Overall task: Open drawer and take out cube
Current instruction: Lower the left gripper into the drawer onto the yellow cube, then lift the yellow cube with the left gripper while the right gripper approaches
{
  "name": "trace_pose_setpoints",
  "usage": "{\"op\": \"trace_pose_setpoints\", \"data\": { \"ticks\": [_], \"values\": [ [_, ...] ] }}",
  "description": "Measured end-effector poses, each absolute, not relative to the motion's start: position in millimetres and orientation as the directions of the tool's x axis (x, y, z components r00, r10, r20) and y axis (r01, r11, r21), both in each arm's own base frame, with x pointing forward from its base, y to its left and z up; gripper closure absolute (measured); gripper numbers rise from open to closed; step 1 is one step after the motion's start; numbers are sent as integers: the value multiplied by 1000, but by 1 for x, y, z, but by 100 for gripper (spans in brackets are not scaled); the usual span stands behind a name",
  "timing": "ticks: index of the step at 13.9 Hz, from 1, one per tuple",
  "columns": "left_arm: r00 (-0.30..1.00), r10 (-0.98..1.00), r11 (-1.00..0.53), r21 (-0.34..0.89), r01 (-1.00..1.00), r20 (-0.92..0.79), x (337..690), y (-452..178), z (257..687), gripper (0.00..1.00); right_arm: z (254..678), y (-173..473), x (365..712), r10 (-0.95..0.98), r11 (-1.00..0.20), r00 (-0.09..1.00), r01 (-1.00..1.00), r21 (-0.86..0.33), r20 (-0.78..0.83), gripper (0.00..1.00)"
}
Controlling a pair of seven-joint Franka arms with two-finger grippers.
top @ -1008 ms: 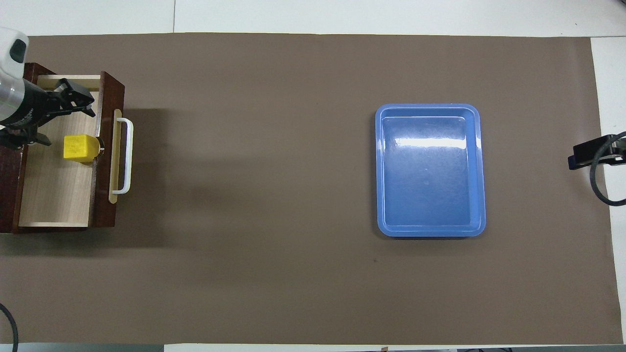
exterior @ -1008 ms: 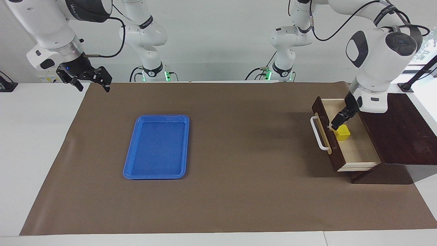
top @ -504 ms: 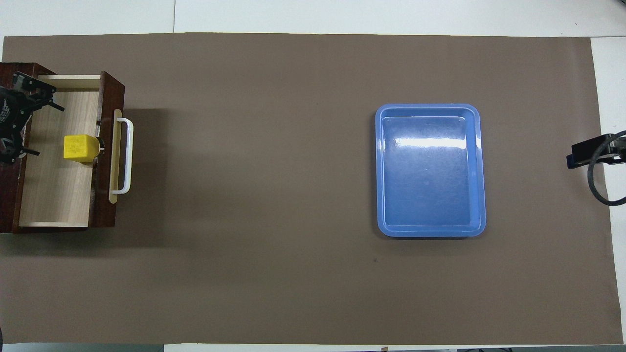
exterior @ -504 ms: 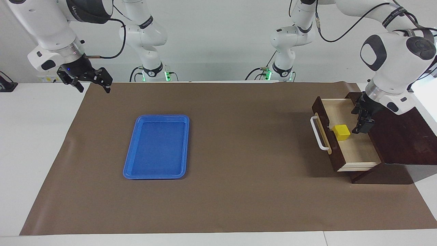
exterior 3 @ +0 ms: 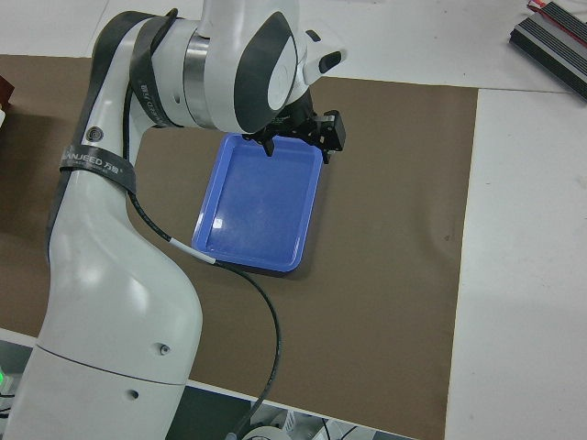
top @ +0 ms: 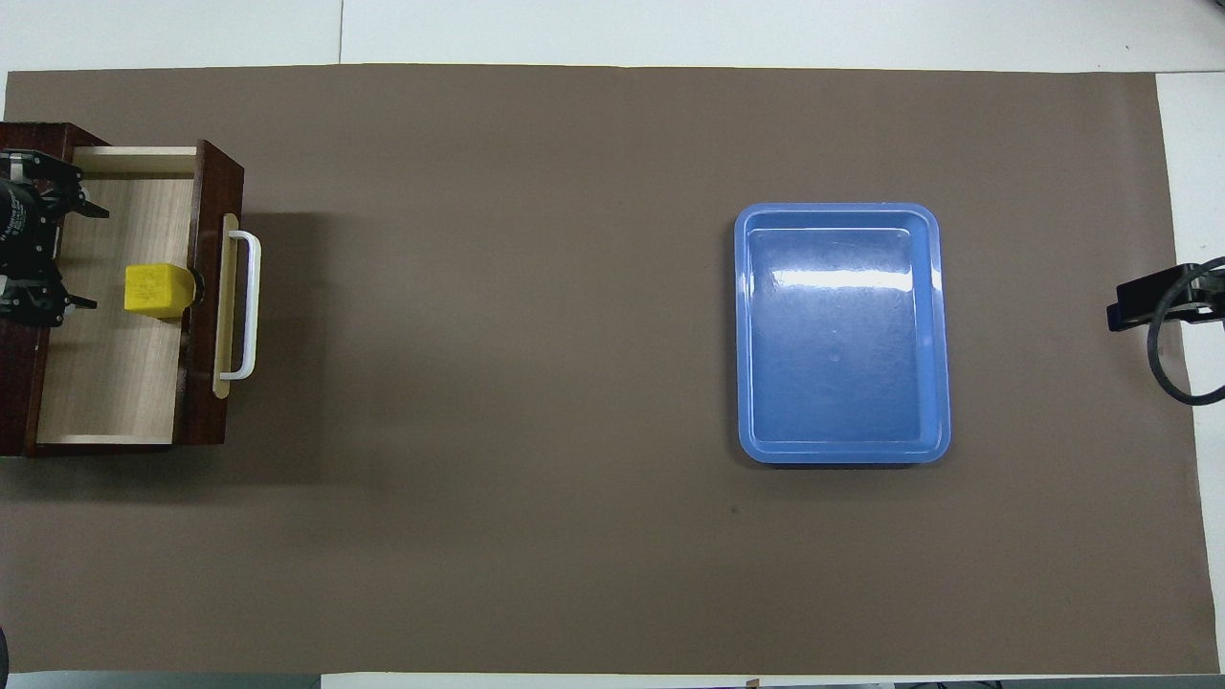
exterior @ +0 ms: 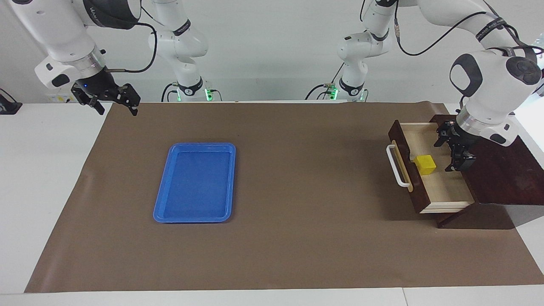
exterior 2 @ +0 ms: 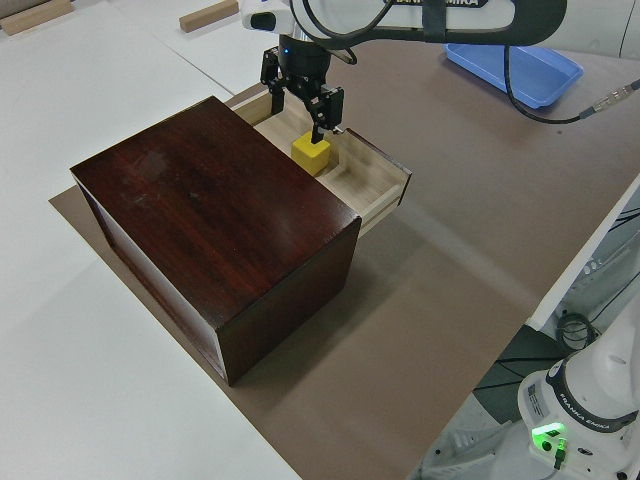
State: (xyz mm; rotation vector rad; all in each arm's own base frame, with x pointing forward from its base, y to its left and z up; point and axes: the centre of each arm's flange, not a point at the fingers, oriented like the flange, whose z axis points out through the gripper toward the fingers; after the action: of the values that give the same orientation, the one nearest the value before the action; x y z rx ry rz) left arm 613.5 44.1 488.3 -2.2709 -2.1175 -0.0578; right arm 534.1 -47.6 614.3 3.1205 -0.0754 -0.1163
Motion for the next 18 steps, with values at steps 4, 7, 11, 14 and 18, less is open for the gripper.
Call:
{"op": "trace_pose_setpoints", "data": {
  "ticks": [4,7,11,14,18],
  "values": [
    [28,998,-27,-18,999,48,610,42,468,0,611,-46,532,-47,-999,996,-46,19,-82,0],
    [10,999,-10,-18,1000,48,608,41,461,0,610,-46,531,-46,-999,995,-44,19,-85,0],
    [8,999,-8,-14,1000,47,606,40,448,0,608,-46,531,-45,-999,996,-44,19,-79,0],
    [8,999,-7,-15,1000,47,605,40,444,1,605,-46,532,-45,-999,997,-43,20,-63,0],
    [9,999,-8,-13,1000,47,605,39,446,22,596,-45,529,-65,-998,996,-63,21,-68,0]
  ]
}}
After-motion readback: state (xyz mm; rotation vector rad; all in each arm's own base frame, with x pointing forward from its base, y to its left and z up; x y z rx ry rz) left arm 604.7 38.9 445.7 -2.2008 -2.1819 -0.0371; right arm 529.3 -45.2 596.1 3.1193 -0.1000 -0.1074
